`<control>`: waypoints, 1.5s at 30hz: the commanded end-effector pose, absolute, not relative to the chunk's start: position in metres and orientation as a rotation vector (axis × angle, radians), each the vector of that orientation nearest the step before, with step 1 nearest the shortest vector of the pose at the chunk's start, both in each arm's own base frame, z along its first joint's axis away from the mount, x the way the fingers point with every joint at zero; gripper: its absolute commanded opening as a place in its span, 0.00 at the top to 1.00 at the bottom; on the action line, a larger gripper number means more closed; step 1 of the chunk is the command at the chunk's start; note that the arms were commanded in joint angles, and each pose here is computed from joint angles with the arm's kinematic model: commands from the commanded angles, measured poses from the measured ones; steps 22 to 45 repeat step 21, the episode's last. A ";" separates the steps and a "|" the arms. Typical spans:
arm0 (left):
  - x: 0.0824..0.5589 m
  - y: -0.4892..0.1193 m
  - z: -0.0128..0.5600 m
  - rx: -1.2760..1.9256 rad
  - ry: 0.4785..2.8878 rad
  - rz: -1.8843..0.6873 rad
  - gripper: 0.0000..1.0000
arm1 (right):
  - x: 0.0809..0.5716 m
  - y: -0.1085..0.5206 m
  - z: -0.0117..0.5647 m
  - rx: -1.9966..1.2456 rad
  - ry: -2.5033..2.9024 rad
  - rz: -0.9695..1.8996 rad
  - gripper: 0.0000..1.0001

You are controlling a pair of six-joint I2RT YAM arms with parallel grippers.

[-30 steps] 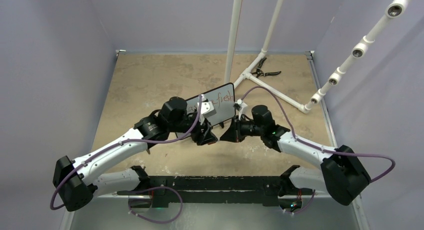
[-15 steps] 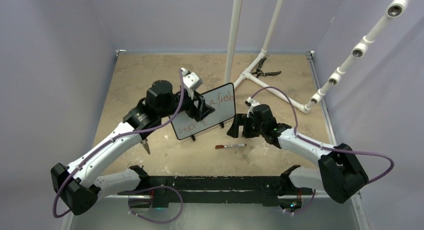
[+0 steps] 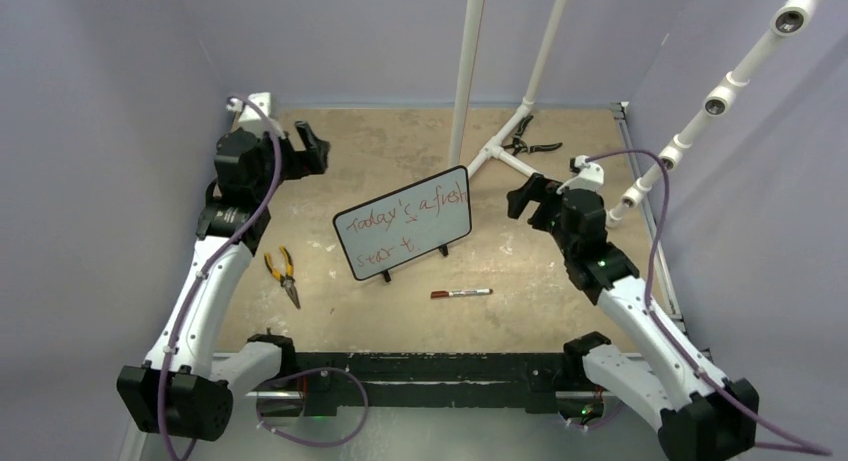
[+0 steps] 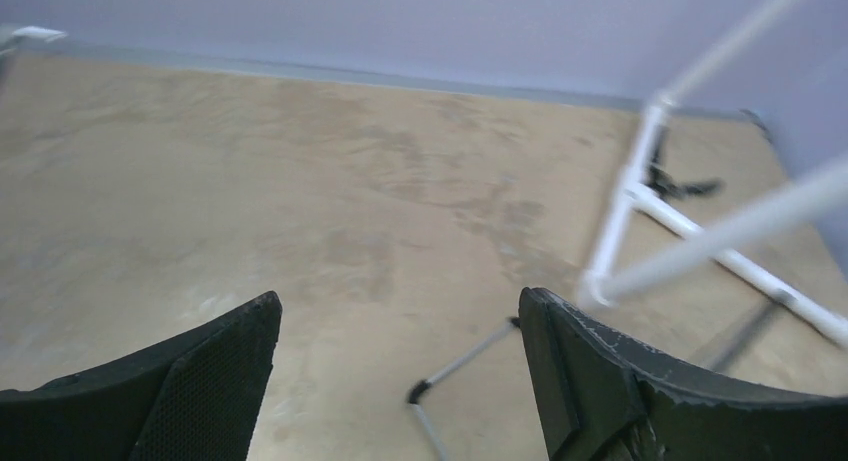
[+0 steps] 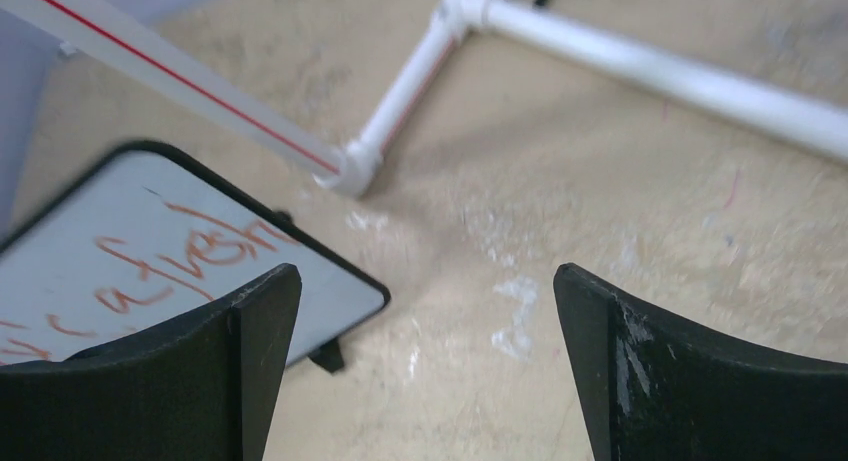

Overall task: Write a sentence on the whiteboard
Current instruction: Reset both arms

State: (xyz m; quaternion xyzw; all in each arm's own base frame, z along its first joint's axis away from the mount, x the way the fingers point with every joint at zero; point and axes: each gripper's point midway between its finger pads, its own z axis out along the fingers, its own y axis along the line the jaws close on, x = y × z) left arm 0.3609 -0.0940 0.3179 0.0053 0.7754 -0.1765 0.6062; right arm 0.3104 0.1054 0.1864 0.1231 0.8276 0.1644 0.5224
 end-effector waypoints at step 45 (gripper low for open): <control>0.304 0.016 0.296 -0.340 1.659 -0.013 0.03 | 0.283 0.064 0.330 0.150 1.373 0.298 0.01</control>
